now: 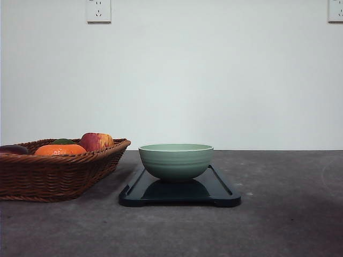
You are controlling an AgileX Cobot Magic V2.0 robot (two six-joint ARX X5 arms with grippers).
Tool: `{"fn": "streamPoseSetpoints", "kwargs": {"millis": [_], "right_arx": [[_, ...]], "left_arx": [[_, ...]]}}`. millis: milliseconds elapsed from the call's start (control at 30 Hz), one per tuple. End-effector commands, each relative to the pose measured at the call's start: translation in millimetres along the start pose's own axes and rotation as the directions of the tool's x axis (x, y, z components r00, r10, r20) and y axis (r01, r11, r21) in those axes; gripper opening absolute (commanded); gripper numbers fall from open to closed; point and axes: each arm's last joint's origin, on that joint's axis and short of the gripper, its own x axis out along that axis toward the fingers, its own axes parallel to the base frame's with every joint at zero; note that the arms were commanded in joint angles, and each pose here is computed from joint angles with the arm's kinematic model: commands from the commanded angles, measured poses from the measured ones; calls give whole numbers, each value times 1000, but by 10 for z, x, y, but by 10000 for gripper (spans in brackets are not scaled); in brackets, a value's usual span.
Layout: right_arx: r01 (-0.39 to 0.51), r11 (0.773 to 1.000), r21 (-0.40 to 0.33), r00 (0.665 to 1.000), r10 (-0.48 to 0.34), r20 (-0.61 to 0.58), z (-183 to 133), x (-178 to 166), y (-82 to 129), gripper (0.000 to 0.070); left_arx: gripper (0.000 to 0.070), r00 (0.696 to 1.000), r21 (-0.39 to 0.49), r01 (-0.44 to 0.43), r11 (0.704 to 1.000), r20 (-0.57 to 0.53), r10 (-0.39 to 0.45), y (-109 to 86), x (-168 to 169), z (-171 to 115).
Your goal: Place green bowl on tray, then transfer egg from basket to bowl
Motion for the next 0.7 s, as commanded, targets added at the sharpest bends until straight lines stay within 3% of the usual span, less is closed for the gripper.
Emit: {"fn": "streamPoseSetpoints", "kwargs": {"millis": [0,667], "right_arx": [[0,1000,10,1000,0,5,-5,5,0,12],[0,1000,10,1000,0,5,-5,5,0,12]], "left_arx": [[13,1000,2,-3,1000,-7,3,11,17,-50],[13,1000,2,-3,1000,-7,3,11,17,-50]]}}
